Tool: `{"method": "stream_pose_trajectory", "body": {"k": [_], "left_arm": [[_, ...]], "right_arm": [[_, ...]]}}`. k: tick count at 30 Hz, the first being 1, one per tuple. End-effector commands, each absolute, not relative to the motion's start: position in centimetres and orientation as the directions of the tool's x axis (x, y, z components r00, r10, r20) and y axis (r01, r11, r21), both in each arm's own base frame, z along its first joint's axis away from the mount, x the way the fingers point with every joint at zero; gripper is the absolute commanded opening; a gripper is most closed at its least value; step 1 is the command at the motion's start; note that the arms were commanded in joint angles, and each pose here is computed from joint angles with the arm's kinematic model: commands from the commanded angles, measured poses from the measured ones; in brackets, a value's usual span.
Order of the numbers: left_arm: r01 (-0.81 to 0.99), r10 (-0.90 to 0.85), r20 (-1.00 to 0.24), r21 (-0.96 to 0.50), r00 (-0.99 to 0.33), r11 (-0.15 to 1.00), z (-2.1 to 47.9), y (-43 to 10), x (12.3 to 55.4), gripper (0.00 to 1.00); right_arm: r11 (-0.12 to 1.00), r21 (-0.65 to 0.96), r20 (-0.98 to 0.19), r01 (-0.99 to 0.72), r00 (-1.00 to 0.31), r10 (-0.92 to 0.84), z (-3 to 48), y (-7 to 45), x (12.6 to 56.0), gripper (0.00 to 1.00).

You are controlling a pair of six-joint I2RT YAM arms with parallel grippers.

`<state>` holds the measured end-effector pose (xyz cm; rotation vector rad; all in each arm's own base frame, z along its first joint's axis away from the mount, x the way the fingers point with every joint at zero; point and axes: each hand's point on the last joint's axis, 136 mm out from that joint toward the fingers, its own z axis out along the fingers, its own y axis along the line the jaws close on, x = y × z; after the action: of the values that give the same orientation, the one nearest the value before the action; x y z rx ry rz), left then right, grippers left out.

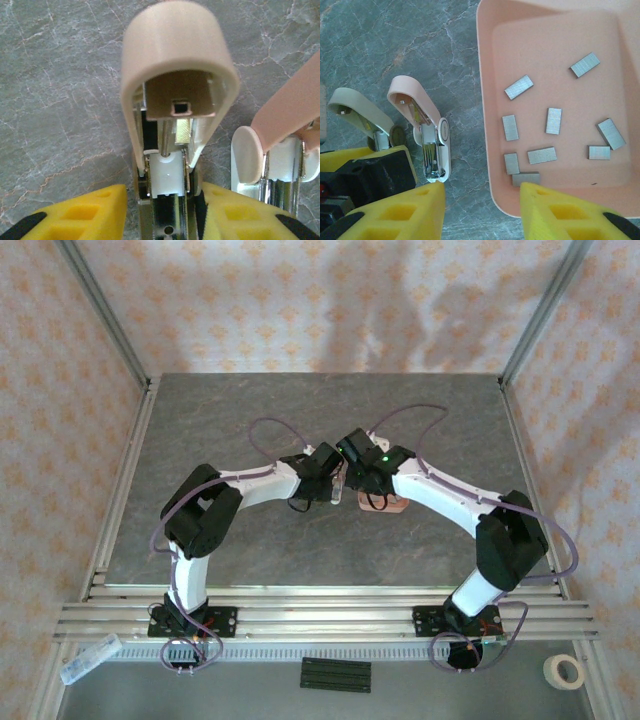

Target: Load the staples into the stapler

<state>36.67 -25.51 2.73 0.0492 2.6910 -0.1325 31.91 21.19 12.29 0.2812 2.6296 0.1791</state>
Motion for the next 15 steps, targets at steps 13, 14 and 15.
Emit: {"method": "stream_pose_trajectory", "body": {"k": [13,14,15], "left_arm": [[0.027,-0.017,-0.414,-0.101,-0.91,0.995,3.8,-24.4,35.2,0.41],[0.023,-0.022,-0.415,-0.103,-0.909,0.994,4.0,-24.4,35.2,0.44],[0.02,-0.026,-0.417,-0.105,-0.908,0.994,4.2,-24.4,35.2,0.46]], "right_arm": [[0.963,0.188,-0.487,0.192,-0.833,0.261,13.1,20.2,31.9,0.43],[0.963,0.191,-0.488,0.19,-0.833,0.261,13.2,20.2,31.9,0.43],[0.963,0.193,-0.49,0.188,-0.832,0.26,13.3,20.2,31.9,0.43]]}}
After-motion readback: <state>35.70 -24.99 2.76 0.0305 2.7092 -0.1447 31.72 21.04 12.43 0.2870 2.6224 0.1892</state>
